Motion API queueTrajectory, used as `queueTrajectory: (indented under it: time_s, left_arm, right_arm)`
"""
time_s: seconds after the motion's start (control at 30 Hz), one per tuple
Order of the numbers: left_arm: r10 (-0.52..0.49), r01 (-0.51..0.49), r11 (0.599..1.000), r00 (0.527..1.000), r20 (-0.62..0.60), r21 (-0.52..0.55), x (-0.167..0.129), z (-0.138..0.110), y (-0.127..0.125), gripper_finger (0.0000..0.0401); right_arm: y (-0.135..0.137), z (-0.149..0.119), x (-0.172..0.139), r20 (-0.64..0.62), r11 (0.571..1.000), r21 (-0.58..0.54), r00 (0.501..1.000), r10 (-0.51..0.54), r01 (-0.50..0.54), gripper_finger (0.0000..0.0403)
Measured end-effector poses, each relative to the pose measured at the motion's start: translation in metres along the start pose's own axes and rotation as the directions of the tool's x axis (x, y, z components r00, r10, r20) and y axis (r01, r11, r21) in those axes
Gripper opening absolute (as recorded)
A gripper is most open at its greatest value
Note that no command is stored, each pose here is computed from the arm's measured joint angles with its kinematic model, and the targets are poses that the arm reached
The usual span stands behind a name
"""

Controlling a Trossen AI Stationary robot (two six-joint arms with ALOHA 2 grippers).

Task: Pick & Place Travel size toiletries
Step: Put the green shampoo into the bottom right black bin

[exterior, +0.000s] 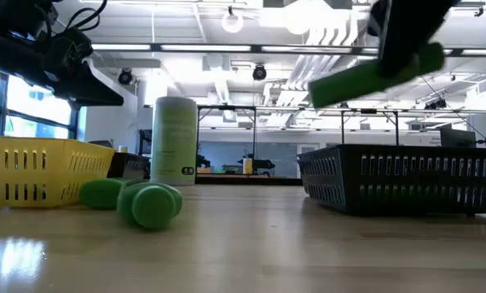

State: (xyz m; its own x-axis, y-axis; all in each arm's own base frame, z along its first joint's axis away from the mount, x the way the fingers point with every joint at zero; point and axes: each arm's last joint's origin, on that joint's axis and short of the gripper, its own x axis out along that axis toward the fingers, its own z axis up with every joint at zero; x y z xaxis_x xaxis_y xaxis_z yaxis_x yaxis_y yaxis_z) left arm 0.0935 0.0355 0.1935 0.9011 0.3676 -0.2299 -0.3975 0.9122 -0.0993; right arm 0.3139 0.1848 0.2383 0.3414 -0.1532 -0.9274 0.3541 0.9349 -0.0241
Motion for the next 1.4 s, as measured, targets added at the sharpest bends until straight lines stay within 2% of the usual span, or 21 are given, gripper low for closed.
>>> queueTrajectory:
  time_s: [0.4,0.63,0.9,1.03,1.27,1.4]
  left_arm:
    - [0.000,0.000,1.000,1.000,-0.001,0.000,0.000,0.000,0.000,0.0063]
    - [0.000,0.000,1.000,1.000,-0.001,0.000,0.000,0.000,0.000,0.0063]
    - [0.000,0.000,1.000,1.000,-0.001,0.000,0.000,0.000,0.000,0.0063]
    - [0.000,0.000,1.000,1.000,0.000,0.000,0.000,0.000,0.000,0.0063]
    - [0.000,0.000,1.000,1.000,0.000,0.000,0.000,0.000,0.000,0.0063]
    - [0.000,0.000,1.000,1.000,-0.001,0.000,0.000,0.000,0.000,0.0063]
  right_arm:
    - [-0.010,-0.008,0.002,-0.030,0.989,0.043,0.989,-0.142,0.143,0.0178]
    - [-0.025,-0.023,0.029,-0.084,0.971,0.074,0.971,-0.223,0.229,0.0178]
    - [-0.032,-0.028,0.043,-0.079,0.964,0.079,0.966,-0.246,0.252,0.0178]
    - [-0.031,-0.027,0.044,-0.108,0.971,0.092,0.971,-0.211,0.221,0.0179]
    - [-0.029,-0.025,0.044,-0.084,0.975,0.102,0.978,-0.189,0.197,0.0223]
    - [-0.029,-0.024,0.044,-0.084,0.976,0.096,0.978,-0.189,0.197,0.0235]
